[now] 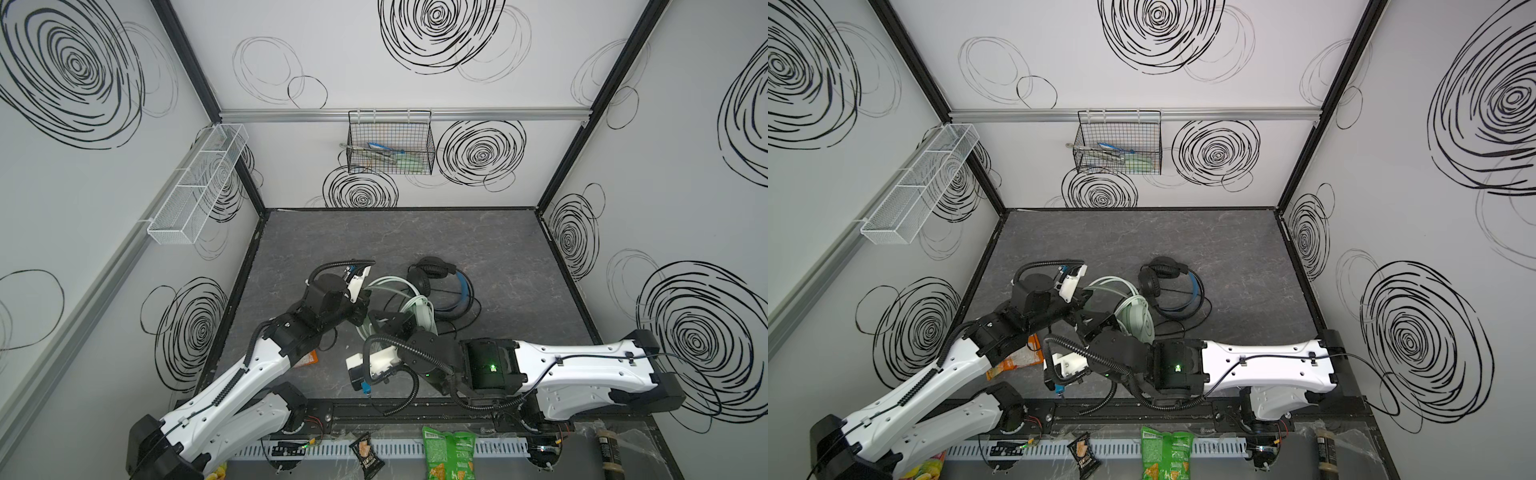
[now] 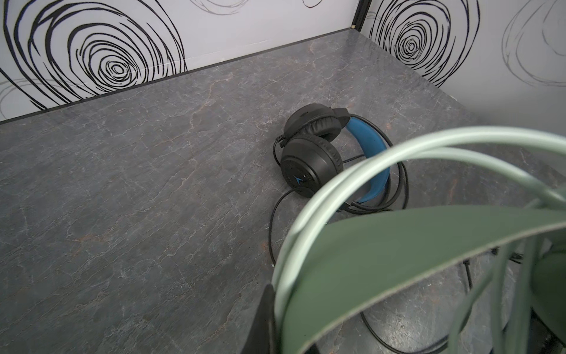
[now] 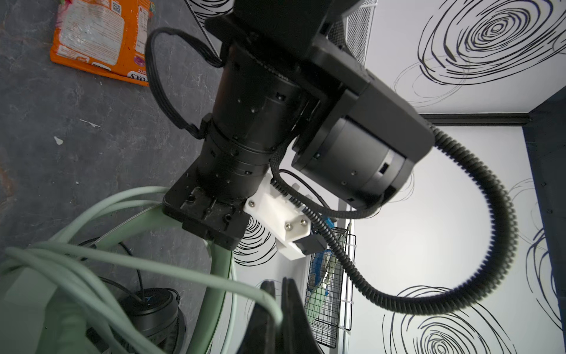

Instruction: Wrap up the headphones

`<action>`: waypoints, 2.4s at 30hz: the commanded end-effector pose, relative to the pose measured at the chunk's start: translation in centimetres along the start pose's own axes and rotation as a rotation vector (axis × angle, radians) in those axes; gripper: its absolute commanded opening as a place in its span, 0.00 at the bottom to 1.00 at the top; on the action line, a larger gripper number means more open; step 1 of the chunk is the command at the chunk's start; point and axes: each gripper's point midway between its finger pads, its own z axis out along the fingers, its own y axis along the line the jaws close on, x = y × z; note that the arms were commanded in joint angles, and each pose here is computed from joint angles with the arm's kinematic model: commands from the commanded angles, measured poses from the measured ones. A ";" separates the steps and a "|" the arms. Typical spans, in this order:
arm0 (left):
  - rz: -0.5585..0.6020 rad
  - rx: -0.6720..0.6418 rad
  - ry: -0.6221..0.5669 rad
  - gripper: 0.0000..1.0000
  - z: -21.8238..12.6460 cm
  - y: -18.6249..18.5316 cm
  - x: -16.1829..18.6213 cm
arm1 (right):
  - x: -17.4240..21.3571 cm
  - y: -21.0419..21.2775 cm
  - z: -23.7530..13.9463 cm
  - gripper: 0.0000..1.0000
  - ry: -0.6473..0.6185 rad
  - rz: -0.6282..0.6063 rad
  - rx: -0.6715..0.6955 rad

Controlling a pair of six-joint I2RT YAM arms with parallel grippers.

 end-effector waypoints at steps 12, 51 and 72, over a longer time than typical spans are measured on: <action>0.068 0.067 0.000 0.00 0.1 -1.8 0.2 | 3.2 -6.1 -2.4 0.00 0.039 -0.003 0.215; 0.123 0.223 -0.112 0.00 -2.5 -5.5 -1.6 | 11.1 -6.3 -4.2 0.17 0.003 0.378 0.191; -0.198 0.108 -0.132 0.00 -2.1 2.0 -2.7 | 20.5 1.4 2.5 0.09 -0.008 0.923 0.160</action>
